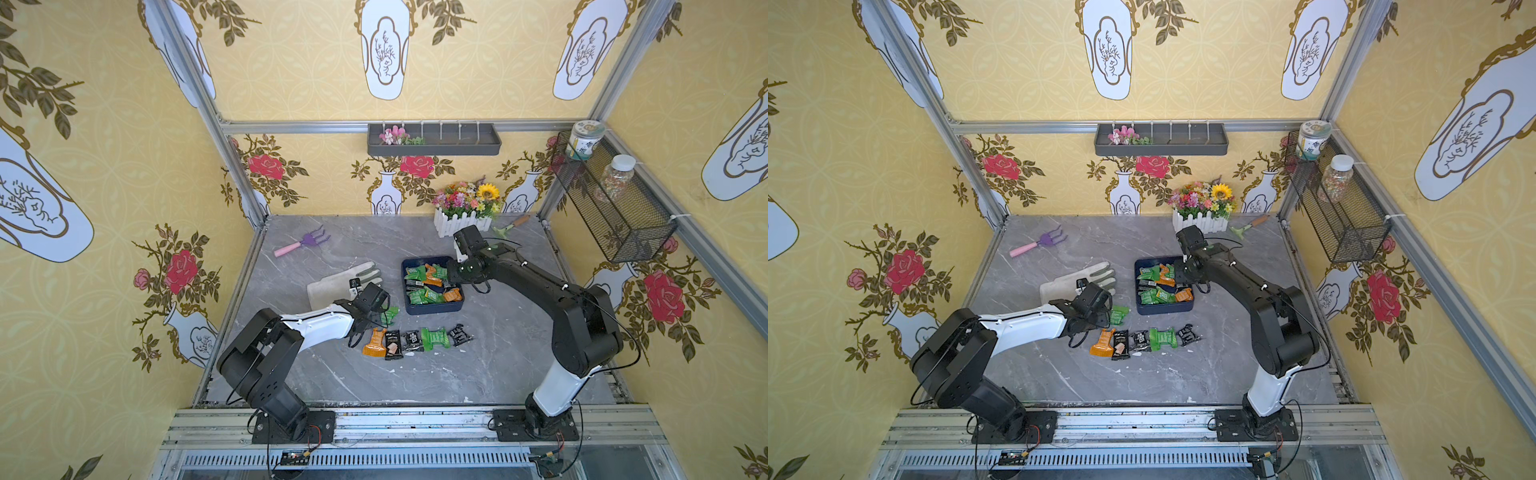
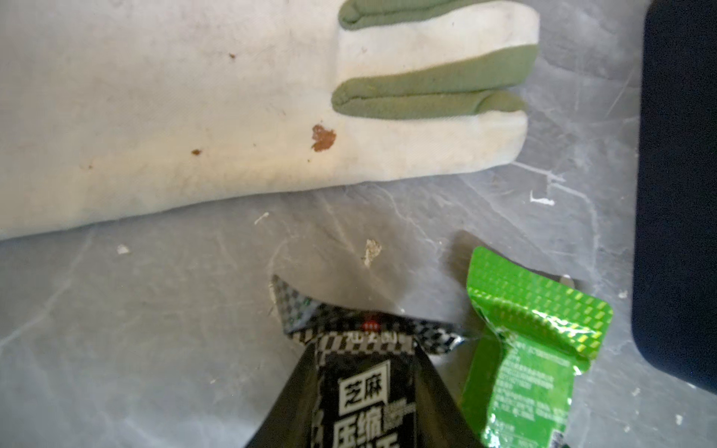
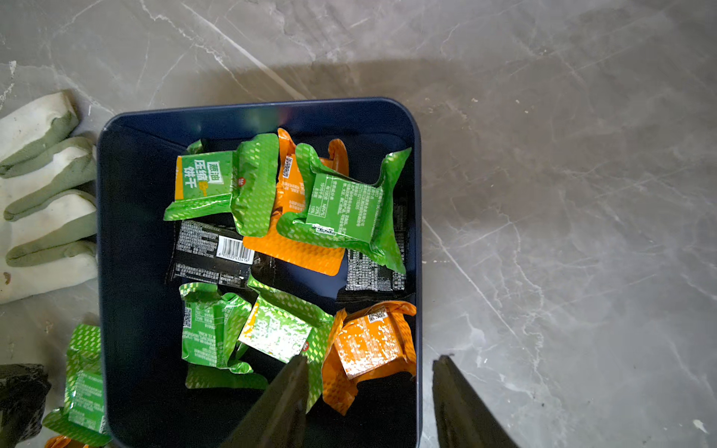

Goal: Take the cookies out of the storage box
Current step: Place the cookie at the center of the board, then pick up the cookie from the storage box.

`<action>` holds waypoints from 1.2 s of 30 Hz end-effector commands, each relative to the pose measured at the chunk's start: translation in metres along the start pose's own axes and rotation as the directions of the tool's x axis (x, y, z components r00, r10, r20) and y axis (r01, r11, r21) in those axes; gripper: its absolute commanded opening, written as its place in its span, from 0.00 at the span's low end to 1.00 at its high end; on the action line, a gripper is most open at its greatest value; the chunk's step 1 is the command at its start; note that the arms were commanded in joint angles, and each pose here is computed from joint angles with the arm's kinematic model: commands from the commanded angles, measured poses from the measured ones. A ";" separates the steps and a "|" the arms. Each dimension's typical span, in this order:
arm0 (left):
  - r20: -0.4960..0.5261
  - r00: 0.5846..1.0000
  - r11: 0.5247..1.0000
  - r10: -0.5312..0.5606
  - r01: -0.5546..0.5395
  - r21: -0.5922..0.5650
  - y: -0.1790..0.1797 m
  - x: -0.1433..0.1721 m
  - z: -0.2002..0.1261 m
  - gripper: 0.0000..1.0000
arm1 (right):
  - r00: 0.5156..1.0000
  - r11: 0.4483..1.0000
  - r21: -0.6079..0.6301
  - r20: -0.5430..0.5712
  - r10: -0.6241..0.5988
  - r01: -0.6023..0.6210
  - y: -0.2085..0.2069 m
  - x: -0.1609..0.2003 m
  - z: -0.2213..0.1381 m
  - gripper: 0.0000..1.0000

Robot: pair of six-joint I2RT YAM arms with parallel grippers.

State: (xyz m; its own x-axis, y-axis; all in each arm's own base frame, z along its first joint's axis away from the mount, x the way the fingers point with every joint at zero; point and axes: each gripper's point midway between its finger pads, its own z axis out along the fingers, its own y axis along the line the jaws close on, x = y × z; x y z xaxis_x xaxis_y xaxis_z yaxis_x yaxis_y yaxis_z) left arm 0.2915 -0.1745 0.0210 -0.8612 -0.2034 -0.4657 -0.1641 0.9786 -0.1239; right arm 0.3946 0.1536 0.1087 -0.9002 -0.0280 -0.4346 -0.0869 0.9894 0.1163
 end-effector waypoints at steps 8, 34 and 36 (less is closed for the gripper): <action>0.039 0.999 0.999 -0.032 0.030 0.045 -0.008 -0.014 -0.018 0.59 | 1.000 0.999 -0.035 0.013 0.000 0.001 0.021 -0.007 0.003 0.55; 0.057 0.917 0.814 -0.395 0.321 0.484 -0.090 -0.072 -0.060 0.59 | 0.984 0.979 0.097 0.049 0.174 -0.178 0.014 -0.036 0.072 0.65; 0.058 0.917 0.816 -0.395 0.321 0.481 -0.089 -0.072 -0.060 0.59 | 0.985 0.980 0.103 0.037 0.168 -0.171 0.015 -0.036 0.080 0.66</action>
State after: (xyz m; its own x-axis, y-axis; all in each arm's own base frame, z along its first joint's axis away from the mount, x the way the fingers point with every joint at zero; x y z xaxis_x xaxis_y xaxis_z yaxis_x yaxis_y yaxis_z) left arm 0.3392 -0.2434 0.1182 -0.6950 -0.5754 -0.4311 -0.1894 0.7249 -0.6623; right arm 0.4519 0.1812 0.0577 -0.8926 0.1386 -0.4289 0.1026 0.9890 0.1062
